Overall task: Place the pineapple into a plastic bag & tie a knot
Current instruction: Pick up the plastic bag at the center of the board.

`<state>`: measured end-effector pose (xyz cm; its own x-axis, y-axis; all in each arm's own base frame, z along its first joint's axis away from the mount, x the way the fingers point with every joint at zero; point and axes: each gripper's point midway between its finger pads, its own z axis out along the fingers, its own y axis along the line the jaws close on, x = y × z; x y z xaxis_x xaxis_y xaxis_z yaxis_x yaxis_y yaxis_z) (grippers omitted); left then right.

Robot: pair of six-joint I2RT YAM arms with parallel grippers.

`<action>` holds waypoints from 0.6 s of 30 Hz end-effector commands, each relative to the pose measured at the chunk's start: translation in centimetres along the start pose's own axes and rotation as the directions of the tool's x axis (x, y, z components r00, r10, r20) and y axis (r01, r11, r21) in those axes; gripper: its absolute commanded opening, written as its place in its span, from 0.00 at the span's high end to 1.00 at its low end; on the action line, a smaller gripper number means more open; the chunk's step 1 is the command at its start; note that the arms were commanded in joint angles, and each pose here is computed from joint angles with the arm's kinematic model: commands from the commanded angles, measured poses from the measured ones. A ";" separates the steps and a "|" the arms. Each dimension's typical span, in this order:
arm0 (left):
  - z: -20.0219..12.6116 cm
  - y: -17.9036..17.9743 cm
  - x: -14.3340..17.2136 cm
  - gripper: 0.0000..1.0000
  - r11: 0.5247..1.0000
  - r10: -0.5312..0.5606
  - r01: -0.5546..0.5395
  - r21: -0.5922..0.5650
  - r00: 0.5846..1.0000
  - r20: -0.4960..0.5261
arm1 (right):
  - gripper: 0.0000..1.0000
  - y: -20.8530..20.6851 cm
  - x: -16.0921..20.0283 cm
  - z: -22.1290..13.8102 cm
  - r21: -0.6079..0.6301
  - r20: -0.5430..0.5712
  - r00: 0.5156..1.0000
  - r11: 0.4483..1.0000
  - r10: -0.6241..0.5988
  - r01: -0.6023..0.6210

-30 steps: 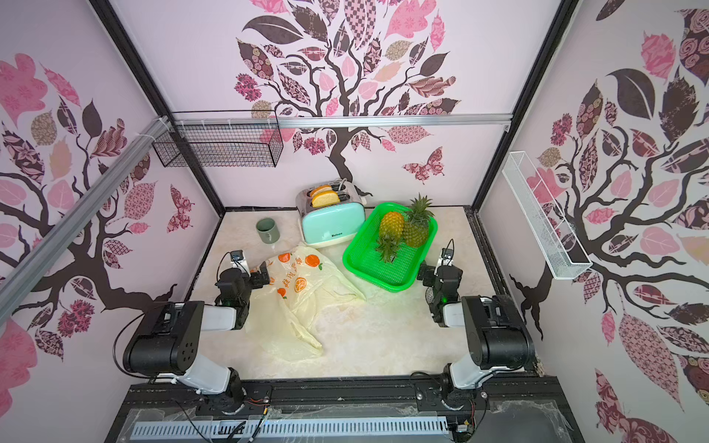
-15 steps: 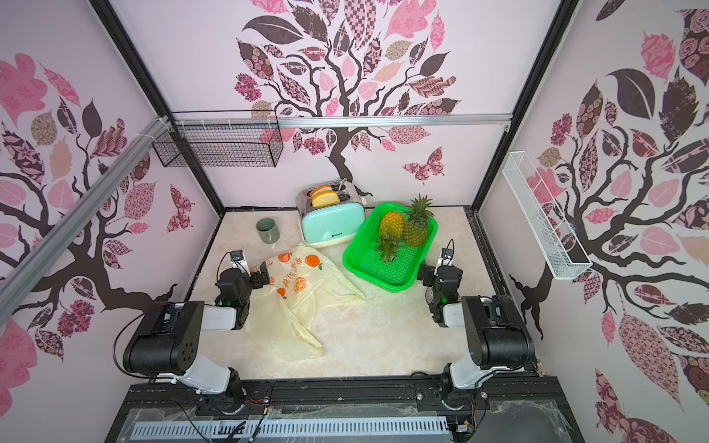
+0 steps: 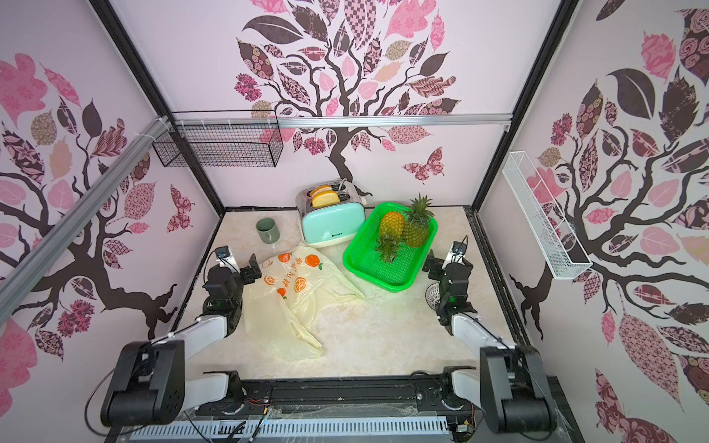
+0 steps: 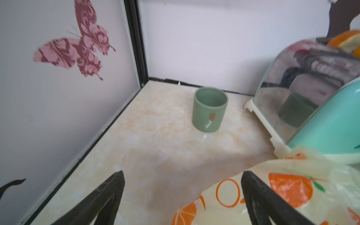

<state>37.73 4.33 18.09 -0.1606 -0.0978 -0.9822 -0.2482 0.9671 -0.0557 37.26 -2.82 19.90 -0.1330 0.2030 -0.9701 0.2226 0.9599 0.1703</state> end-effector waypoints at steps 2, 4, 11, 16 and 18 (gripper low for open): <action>-1.6 0.8 -1.7 0.02 0.998 -0.054 0.053 -0.040 0.998 -0.034 | 0.00 -2.6 1.4 -2.1 0.202 -0.131 0.940 0.937 0.315 -0.286; -2.4 0.7 -3.5 0.02 0.997 -0.078 0.077 -0.033 0.996 -0.034 | 0.01 -0.8 0.9 -2.8 0.116 -0.193 0.925 0.944 0.326 -0.309; -4.4 -3.2 -7.8 0.02 0.970 -0.140 0.145 0.194 0.989 -0.038 | 0.01 3.7 -4.1 -4.6 -0.073 -0.296 0.915 0.949 0.274 -0.307; -5.1 -7.2 -9.7 0.02 0.911 -0.166 0.193 0.364 0.981 -0.104 | 0.01 7.6 -6.9 -3.7 -0.214 -0.429 0.893 0.945 0.138 -0.249; -5.4 -8.8 -9.9 0.02 0.898 -0.143 0.181 0.402 0.982 -0.123 | 0.01 8.9 -7.2 -2.6 -0.241 -0.469 0.878 0.943 0.093 -0.228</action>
<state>36.50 -1.48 29.47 -0.1549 -0.2567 -0.9540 0.0265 0.9642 -0.2637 37.85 2.54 30.49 -0.3904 0.4342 -0.8118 0.0704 0.8933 0.4439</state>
